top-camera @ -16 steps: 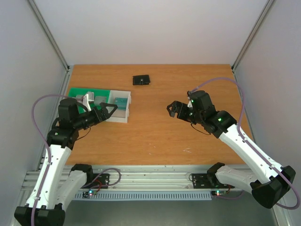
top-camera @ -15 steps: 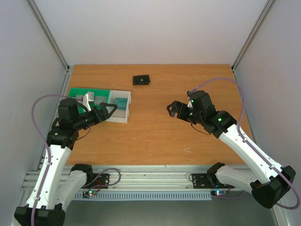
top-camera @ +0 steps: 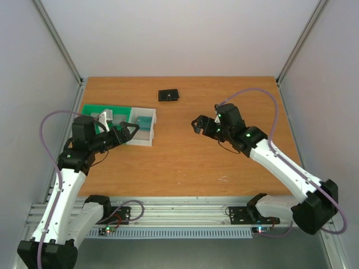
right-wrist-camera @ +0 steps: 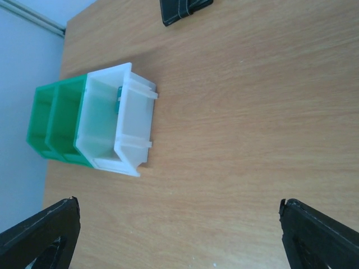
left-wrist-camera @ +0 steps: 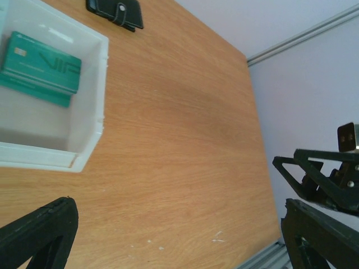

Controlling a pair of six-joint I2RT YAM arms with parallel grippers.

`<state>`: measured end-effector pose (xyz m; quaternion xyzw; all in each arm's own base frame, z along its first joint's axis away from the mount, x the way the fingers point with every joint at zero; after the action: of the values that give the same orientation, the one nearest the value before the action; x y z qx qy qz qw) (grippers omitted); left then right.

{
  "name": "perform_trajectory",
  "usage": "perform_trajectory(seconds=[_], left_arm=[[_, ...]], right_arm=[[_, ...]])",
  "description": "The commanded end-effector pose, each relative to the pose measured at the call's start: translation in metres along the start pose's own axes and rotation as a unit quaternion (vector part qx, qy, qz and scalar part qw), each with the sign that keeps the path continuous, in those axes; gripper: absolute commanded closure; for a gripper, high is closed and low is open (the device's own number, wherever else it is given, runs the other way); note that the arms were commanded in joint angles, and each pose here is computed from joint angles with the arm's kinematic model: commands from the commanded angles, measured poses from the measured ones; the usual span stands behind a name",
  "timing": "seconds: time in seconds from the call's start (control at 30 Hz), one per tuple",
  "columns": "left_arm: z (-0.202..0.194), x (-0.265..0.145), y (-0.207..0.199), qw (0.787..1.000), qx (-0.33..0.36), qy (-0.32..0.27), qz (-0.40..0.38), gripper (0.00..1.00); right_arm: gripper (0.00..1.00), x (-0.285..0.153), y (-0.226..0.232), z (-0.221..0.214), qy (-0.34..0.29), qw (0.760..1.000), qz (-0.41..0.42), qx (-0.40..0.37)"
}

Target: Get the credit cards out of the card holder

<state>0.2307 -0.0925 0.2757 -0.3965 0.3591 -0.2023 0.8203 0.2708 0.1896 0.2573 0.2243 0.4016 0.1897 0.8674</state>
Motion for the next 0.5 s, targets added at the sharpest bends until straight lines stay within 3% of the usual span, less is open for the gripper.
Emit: perform_trajectory(seconds=[0.0,0.27,0.47], left_arm=[[0.005,0.0,0.009,0.999,0.031,-0.014,0.031,0.0],[0.002,-0.004,0.011,0.994,0.099,-0.021,0.035,0.01],[-0.003,0.005,0.02,0.995,0.092,-0.003,0.036,0.01]], right_arm=[[0.06,0.039,-0.001,0.013,-0.015,0.999,0.019,0.025],[0.38,0.126,-0.017,0.03,-0.02,0.997,0.031,0.074],[0.5,0.192,-0.032,0.054,-0.046,0.989,0.06,0.124]])
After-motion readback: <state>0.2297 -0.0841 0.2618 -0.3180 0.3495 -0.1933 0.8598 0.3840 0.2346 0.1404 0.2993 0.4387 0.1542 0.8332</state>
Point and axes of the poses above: each gripper's point midway between its finger pads, its own x axis out along the fingers, its own y axis along the line the jaws close on, z = x × y, the point moved 4 cm from there along -x, back along the fingers, and after that the axes turned 6 degrees about -x, right-handed, at the moved point
